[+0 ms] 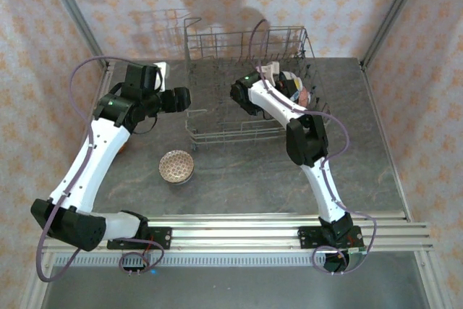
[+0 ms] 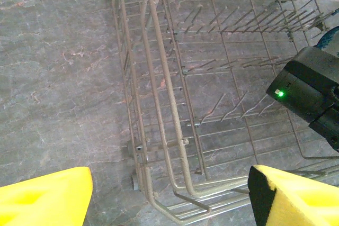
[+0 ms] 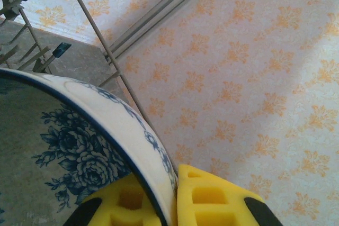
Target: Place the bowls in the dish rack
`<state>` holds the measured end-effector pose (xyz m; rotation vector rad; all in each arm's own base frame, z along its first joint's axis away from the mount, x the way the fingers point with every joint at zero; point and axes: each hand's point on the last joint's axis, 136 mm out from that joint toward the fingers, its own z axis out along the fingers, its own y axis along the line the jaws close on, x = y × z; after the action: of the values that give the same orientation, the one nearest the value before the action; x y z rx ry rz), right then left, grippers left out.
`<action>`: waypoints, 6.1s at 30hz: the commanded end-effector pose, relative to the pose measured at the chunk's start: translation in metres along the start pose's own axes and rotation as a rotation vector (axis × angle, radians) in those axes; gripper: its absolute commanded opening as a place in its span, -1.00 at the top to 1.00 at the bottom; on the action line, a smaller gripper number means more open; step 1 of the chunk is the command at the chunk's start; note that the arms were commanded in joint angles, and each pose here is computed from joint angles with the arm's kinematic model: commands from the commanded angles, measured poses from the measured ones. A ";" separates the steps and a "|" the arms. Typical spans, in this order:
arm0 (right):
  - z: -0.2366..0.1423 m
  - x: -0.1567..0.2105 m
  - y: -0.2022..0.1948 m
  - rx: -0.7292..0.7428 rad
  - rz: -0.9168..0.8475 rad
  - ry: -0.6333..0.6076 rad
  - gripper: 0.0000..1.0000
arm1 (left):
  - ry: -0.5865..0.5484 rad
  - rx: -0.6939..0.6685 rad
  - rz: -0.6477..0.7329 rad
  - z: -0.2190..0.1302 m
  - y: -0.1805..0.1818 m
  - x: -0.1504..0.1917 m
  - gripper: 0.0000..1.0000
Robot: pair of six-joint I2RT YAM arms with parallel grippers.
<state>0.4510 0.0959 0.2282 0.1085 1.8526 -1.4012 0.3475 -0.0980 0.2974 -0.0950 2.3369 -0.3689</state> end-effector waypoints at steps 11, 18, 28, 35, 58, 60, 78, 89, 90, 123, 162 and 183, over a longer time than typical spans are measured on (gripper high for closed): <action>0.001 -0.021 -0.032 0.083 -0.207 -0.111 0.99 | -0.027 0.006 0.004 -0.003 0.003 -0.002 -0.57; 0.000 -0.030 -0.024 0.108 -0.260 -0.140 0.99 | -0.039 0.014 0.003 -0.006 0.002 -0.004 -0.57; -0.002 -0.037 -0.024 0.135 -0.310 -0.174 0.99 | -0.024 0.022 0.010 -0.004 0.002 0.000 -0.57; -0.003 -0.032 -0.003 0.145 -0.385 -0.198 0.96 | -0.023 0.016 0.018 -0.006 0.004 0.003 -0.57; -0.015 -0.017 0.031 0.081 -0.455 -0.146 0.92 | -0.016 0.033 0.016 0.001 0.004 0.005 -0.57; -0.016 -0.014 0.034 0.074 -0.472 -0.141 0.92 | -0.014 0.031 0.015 0.001 0.004 0.005 -0.57; -0.016 0.012 0.052 0.004 -0.500 -0.042 0.93 | -0.006 0.034 0.008 0.007 0.004 0.004 -0.58; 0.001 0.035 0.048 -0.045 -0.444 0.101 0.92 | -0.004 0.030 0.009 0.006 0.005 0.004 -0.58; 0.002 0.036 0.047 -0.049 -0.434 0.113 0.92 | -0.006 0.031 0.008 0.006 0.005 0.004 -0.58; 0.026 0.063 0.026 -0.114 -0.326 0.334 0.72 | 0.012 0.046 -0.036 0.009 0.001 0.002 -0.58; 0.005 0.067 0.037 -0.426 -0.232 0.395 -0.59 | 0.062 0.011 -0.113 0.012 0.008 0.019 -0.58; -0.017 0.045 0.047 -0.674 -0.143 0.365 -0.60 | 0.071 -0.053 -0.126 0.002 0.020 0.025 -0.58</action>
<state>0.4360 0.0948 0.1594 -0.1209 2.5672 -0.9714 0.3419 -0.0953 0.2702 -0.2135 2.4145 -0.4227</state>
